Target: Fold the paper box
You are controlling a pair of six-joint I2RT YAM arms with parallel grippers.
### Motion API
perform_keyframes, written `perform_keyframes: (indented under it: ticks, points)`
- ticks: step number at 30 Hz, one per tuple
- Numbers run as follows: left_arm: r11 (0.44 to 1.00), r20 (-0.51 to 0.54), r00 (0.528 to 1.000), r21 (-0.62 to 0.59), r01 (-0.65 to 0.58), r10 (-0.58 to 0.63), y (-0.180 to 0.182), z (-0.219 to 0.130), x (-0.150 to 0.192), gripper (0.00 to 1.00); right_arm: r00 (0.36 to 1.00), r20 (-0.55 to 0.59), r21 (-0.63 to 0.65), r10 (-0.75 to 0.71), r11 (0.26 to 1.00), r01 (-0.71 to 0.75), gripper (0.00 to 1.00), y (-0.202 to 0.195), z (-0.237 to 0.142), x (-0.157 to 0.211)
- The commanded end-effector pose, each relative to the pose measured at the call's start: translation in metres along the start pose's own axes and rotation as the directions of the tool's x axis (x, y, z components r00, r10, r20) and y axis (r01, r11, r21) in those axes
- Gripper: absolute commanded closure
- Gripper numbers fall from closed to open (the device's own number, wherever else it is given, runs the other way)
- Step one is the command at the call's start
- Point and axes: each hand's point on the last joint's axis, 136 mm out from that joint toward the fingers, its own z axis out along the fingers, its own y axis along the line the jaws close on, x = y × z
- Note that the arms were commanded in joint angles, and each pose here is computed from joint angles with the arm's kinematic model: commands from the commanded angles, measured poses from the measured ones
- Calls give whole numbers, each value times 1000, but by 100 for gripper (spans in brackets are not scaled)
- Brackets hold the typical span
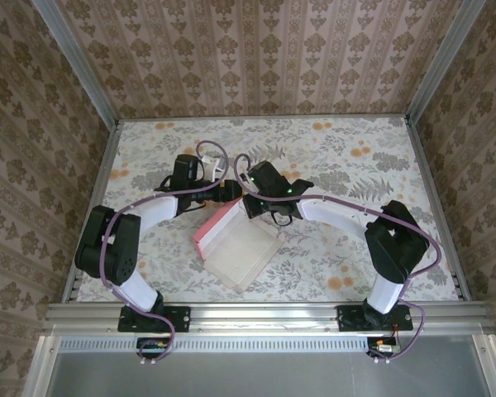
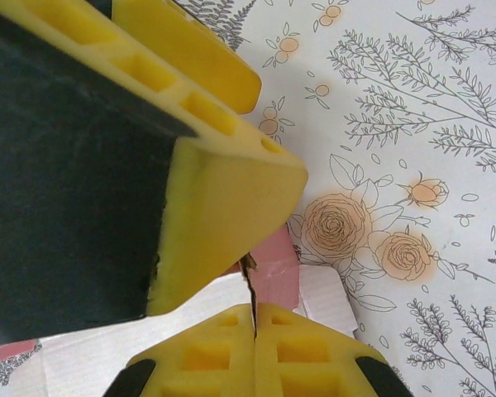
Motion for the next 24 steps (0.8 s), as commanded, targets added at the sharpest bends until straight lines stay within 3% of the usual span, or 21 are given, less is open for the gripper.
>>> perform_keyframes:
  ticks: [1,5,14,24]
  points:
    - [1000,-1,1000,21,-2,2,2,3,0,30,997,-67,47,34,998,-31,93,-4,-1,26]
    - [1000,-10,1000,23,-1,1,4,4,4,30,998,-45,29,46,999,-44,92,1,-2,24]
    - [999,-20,1000,48,2,-1,6,4,7,30,996,55,-99,-72,992,77,76,14,-24,7]
    - [998,-26,1000,68,3,-1,5,4,8,30,968,242,-242,-65,962,125,77,-3,-50,2]
